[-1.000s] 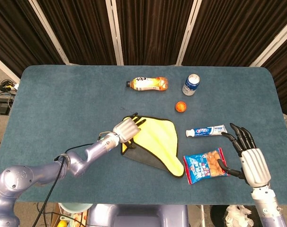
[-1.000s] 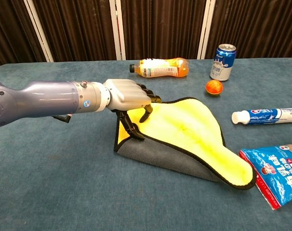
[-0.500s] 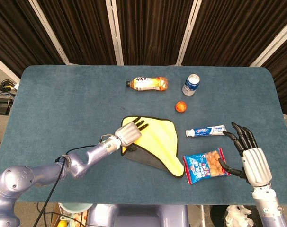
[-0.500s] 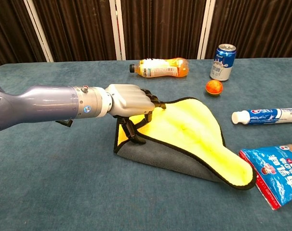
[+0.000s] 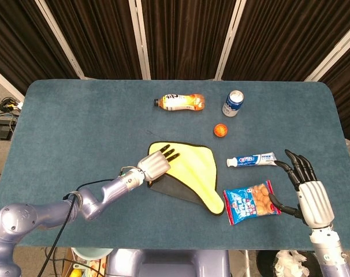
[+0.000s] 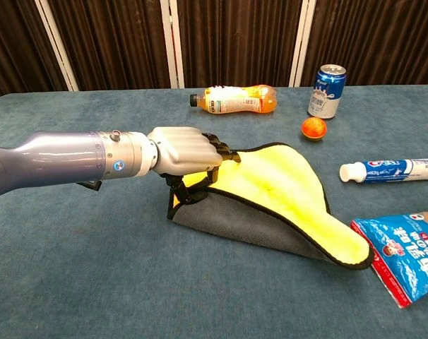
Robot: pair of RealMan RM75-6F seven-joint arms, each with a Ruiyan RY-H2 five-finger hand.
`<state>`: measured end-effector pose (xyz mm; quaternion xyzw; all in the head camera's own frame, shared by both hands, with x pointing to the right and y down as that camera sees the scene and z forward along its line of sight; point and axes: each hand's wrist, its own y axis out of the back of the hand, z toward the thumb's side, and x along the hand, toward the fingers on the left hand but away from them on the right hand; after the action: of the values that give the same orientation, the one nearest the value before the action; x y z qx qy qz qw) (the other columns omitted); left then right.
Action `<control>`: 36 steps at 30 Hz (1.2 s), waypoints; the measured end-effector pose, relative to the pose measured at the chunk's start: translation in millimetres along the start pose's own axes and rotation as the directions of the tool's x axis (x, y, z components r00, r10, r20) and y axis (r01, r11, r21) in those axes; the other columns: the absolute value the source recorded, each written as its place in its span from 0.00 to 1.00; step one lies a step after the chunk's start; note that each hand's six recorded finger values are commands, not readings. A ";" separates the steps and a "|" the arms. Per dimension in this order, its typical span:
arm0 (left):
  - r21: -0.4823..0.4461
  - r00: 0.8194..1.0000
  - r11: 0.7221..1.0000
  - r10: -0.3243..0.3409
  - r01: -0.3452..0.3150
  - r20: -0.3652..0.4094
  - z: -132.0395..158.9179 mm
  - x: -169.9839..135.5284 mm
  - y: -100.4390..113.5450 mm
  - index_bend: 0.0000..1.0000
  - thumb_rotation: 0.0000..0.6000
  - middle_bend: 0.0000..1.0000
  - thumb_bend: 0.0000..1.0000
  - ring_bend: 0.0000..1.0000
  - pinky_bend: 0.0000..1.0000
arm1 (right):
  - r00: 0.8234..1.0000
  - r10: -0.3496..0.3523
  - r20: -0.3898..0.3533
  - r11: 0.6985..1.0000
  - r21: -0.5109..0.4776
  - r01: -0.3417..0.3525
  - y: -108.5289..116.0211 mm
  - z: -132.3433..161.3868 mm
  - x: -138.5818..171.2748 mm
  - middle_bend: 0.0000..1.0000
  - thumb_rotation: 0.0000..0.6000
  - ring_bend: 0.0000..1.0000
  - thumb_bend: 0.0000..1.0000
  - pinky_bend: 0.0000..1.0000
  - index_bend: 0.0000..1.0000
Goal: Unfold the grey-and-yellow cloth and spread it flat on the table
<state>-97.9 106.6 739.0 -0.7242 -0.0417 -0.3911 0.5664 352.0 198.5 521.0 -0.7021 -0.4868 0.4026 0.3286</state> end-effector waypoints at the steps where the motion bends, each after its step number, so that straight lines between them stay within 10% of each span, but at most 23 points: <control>1: 0.000 1.000 1.000 0.003 -0.003 -0.001 0.3 0.3 0.1 0.70 1.00 0.00 0.60 0.00 0.05 | 1.000 -0.003 0.000 1.000 0.001 0.003 0.8 -0.1 0.4 0.00 1.00 0.00 0.32 0.00 0.18; 23: -0.106 0.986 0.981 0.167 -0.164 0.011 -0.8 -39.1 37.0 0.72 1.00 0.02 0.61 0.00 0.05 | 0.999 -0.020 -0.028 1.000 0.011 0.021 5.6 16.8 9.5 0.00 1.00 0.00 0.32 0.00 0.18; 36: -0.220 0.993 0.975 0.004 0.022 0.121 17.4 -111.1 -14.1 0.70 1.00 0.02 0.61 0.00 0.05 | 0.999 -0.003 -0.032 1.000 0.010 0.003 -2.6 26.2 10.7 0.00 1.00 0.00 0.32 0.00 0.18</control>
<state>-172.7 168.9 681.0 -0.8048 -0.0355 -0.3512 0.4771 329.9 211.3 508.5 -0.7062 -0.4805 0.3932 0.3403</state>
